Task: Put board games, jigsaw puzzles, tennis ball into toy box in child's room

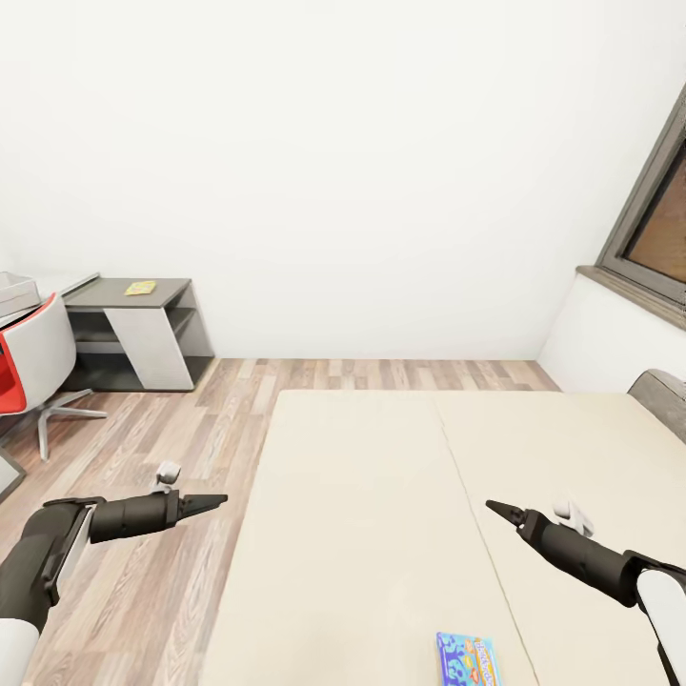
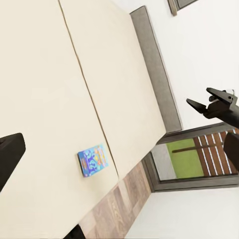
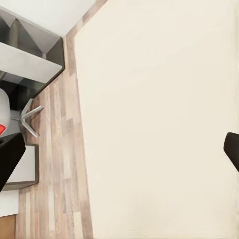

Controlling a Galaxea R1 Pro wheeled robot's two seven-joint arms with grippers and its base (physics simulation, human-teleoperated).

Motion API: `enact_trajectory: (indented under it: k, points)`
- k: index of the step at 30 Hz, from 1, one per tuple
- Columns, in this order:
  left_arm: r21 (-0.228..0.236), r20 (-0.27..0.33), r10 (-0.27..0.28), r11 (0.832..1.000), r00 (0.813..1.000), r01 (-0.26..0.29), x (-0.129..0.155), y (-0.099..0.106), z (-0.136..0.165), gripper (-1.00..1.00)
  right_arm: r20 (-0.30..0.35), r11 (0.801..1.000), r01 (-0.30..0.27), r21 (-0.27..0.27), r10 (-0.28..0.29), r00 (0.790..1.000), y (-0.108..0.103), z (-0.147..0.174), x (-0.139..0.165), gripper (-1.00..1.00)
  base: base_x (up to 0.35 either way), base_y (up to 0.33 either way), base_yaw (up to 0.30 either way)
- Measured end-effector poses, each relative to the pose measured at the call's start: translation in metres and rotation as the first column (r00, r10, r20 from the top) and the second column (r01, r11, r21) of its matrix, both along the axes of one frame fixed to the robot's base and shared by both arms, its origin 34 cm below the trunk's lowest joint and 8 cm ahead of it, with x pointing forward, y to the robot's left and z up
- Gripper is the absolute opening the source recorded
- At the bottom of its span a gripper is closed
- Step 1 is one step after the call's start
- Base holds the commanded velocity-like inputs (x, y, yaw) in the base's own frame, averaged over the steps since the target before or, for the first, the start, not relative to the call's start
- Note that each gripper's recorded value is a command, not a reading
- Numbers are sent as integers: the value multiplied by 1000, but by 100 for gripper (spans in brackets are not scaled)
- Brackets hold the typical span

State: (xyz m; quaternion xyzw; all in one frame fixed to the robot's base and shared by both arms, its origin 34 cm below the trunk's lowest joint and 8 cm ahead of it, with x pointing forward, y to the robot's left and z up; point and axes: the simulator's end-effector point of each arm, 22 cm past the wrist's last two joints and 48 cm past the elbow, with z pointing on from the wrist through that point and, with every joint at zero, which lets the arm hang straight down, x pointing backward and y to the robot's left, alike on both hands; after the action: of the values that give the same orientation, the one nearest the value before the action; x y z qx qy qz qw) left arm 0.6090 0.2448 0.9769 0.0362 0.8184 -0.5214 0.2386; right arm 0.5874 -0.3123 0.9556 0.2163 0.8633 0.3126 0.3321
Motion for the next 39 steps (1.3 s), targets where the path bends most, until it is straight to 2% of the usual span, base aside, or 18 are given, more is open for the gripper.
enact_trajectory:
  k: [15, 31, 39]
  points:
    - [0, 0, 0, 1000, 1000, 0, 0, 0, 0, 100, -3, 1000, 0, 0, 0, 1000, 0, -1, -1, 100, 0, -148, 0]
    - [0, 0, 0, 1000, 1000, 0, 0, 0, 0, 100, -8, 1000, 1, 0, -1, 1000, 0, -1, -1, 100, 0, -9, 0]
    - [0, 0, 0, 1000, 1000, 0, 0, 0, 0, 100, -8, 1000, 0, -2, 0, 1000, 0, -2, -1, 100, 0, 100, 0]
